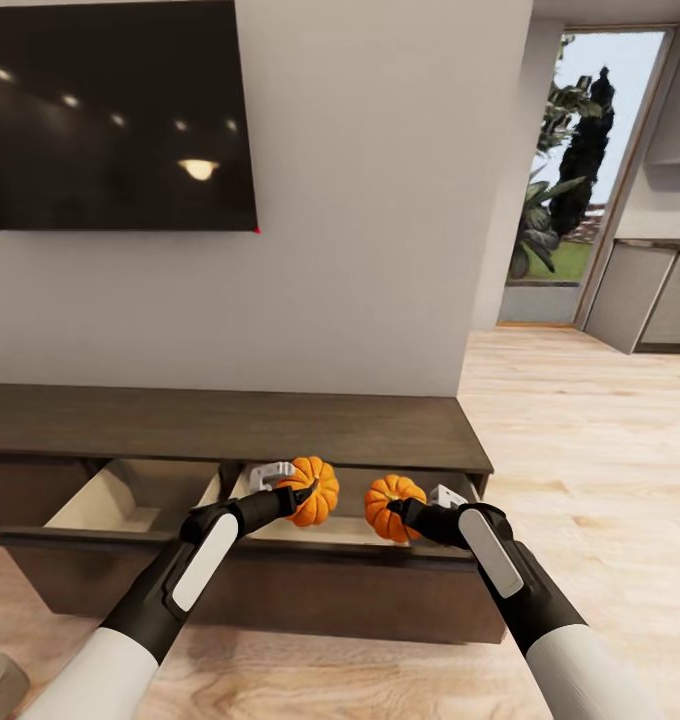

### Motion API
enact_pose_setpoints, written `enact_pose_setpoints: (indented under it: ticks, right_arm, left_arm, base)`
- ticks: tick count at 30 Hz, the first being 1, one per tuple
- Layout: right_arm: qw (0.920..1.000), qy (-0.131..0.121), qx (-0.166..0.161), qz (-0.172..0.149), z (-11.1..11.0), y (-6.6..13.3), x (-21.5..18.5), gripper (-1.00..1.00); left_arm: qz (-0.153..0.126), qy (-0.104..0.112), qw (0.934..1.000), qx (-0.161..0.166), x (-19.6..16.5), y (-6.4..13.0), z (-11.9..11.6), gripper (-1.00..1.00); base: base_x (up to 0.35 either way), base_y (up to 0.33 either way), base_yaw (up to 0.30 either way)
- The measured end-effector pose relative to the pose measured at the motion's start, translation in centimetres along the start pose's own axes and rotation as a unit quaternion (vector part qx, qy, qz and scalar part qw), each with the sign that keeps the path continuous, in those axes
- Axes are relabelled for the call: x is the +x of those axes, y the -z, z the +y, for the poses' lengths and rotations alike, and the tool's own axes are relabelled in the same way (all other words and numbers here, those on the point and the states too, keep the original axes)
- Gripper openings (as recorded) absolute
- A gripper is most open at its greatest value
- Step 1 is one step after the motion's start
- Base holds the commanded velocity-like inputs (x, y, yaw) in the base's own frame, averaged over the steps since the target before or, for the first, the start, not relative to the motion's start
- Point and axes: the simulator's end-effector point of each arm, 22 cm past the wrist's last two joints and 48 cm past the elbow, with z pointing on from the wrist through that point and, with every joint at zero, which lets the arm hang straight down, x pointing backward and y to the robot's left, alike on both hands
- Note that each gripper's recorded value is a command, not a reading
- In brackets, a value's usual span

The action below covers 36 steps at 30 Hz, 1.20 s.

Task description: Place each of the two pumpkins and all three candles from the living room inside a cabinet in the living room (use any cabinet), then make sure every cabinet is closed, and position the cauldron so it is next to a table in the living room.

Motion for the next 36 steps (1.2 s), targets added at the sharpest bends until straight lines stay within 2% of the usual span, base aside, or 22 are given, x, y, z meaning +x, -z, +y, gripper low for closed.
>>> enact_pose_setpoints:
  ticks: [13,17,24,36]
  right_arm:
    - [1.0,0.0,0.001,0.0,0.0,0.0,0.0,-1.0]
    - [1.0,0.0,0.001,0.001,-0.1,0.0,0.0,-1.0]
    - [1.0,-0.001,0.007,0.006,-0.6,-0.2,0.4,-1.0]
    - [0.9996,-0.009,0.019,0.016,-1.9,-0.8,1.3,-1.0]
  left_arm:
    - [0.002,-0.002,1.0,0.001,0.2,-0.1,-0.1,-1.0]
    - [0.014,-0.012,0.9998,0.005,1.1,-0.2,-0.8,-1.0]
    - [0.052,-0.028,0.9982,0.008,2.9,-0.3,-1.4,-1.0]
    - [0.063,-0.032,0.9975,0.007,3.4,-0.3,-1.4,-1.0]
  base:
    - [0.048,0.0,0.0]
    - [0.003,0.0,0.0]
    - [0.0,0.0,0.0]
    - [0.03,0.0,0.0]
